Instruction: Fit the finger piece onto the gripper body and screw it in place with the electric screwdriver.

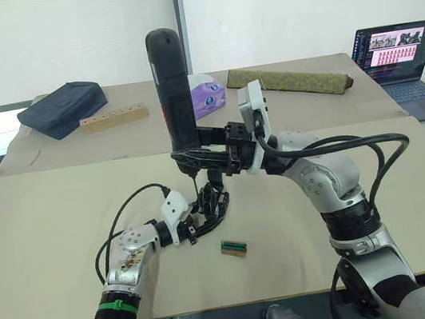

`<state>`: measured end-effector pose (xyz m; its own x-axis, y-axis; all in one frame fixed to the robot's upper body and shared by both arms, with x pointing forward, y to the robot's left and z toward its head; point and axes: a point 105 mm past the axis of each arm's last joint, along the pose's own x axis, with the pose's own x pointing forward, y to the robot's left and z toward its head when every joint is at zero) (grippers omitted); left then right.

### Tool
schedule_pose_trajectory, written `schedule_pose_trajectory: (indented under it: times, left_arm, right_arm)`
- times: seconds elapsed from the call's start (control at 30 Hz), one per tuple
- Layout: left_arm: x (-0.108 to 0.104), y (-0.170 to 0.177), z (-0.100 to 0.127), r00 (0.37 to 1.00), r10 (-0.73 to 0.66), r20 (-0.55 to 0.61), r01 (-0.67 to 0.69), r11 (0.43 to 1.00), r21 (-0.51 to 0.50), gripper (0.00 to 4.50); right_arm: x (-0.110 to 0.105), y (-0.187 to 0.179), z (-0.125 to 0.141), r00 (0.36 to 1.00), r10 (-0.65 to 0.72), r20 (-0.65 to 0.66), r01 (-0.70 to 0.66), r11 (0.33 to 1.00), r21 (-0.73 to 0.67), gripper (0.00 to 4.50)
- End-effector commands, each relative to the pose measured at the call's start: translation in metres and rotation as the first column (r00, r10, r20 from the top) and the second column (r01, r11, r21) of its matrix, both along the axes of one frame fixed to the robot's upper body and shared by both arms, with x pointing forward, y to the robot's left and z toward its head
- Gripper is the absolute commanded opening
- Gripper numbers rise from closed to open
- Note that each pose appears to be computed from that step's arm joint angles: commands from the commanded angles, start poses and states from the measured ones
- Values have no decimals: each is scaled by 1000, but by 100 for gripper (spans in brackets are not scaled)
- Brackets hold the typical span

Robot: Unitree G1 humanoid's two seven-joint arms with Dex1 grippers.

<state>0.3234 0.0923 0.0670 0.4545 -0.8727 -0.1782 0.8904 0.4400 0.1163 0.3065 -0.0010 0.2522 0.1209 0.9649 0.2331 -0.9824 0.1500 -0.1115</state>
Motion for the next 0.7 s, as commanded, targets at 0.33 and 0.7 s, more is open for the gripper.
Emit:
schedule_pose_trajectory:
  times: [0.33,0.7]
  left_arm:
    - [-12,2,-30,993,-11,-121,17,999,46,227]
    - [-11,2,-30,992,-10,-123,15,999,46,227]
  right_arm:
    - [-7,-2,16,997,13,76,-17,998,54,191]
    - [-6,-2,12,996,6,86,-9,999,39,191]
